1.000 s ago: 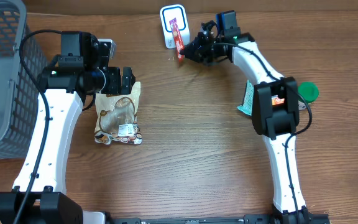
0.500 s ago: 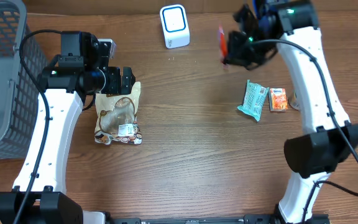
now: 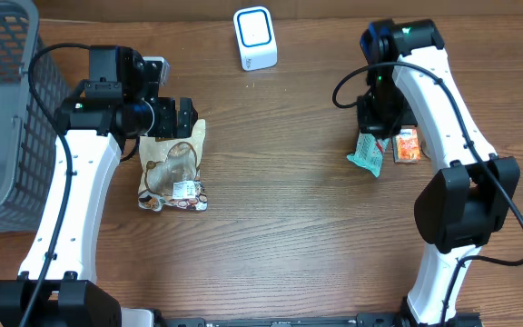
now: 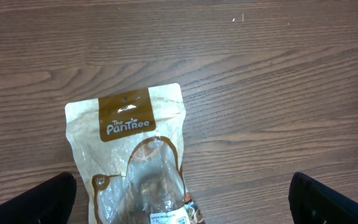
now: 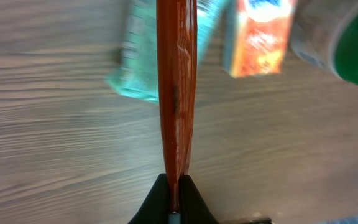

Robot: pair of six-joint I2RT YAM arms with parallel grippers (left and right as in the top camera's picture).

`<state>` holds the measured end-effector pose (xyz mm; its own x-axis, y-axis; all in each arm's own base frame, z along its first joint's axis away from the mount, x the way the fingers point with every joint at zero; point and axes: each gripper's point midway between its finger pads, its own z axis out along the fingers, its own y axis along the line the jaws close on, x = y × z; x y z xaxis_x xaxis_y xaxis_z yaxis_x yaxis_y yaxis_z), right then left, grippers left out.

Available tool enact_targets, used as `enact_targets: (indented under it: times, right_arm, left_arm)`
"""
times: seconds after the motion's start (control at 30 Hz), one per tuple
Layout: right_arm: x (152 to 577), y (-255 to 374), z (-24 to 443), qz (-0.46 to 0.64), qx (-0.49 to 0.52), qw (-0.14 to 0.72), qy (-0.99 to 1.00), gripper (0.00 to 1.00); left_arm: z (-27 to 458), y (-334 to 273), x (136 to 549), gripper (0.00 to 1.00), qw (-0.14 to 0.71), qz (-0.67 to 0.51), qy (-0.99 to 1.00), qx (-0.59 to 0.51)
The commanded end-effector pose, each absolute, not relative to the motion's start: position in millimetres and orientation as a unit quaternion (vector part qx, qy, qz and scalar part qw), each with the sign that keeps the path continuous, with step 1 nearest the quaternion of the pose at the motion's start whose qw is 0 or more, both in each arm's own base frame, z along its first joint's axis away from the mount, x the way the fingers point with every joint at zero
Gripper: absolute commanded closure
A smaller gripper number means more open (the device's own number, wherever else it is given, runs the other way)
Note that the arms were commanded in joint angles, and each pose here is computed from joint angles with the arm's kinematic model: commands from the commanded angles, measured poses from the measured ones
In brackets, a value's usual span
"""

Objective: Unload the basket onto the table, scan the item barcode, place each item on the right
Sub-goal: 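Carry the snack stick right and drop it by the wipe pack, then move the right gripper left toward the Pantree bag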

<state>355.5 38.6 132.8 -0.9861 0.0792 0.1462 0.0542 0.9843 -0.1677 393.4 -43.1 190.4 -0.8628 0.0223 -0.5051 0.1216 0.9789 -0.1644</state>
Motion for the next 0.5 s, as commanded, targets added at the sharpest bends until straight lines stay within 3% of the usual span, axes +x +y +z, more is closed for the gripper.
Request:
enact_targets:
  times: [0.0, 0.03, 0.07, 0.1, 0.13, 0.27, 0.47]
  right_arm:
    - [352, 19, 127, 0.126, -0.053, 0.081, -0.987, 0.91]
    - [350, 19, 124, 0.127, -0.053, 0.085, -0.987, 0.85]
    - [349, 19, 122, 0.128, -0.052, 0.088, -0.987, 0.66]
    - [349, 19, 120, 0.128, -0.052, 0.089, -0.986, 0.41]
    - [348, 19, 118, 0.127, -0.052, 0.091, -0.986, 0.29]
    - [352, 38, 106, 0.070, -0.060, 0.089, -0.992, 0.17]
    - [357, 102, 91, -0.089, -0.061, 0.092, -0.990, 0.16]
  left_arm:
    - [191, -45, 396, 0.00, 0.260, -0.101, 0.960, 0.034]
    - [191, -45, 396, 0.00, 0.260, -0.101, 0.960, 0.034]
    - [191, -45, 396, 0.00, 0.260, -0.101, 0.960, 0.034]
    - [191, -45, 396, 0.00, 0.260, -0.101, 0.960, 0.034]
    - [191, -45, 396, 0.00, 0.260, -0.101, 0.960, 0.034]
    - [191, -45, 396, 0.00, 0.260, -0.101, 0.960, 0.034]
    - [191, -45, 396, 0.00, 0.260, -0.101, 0.960, 0.034]
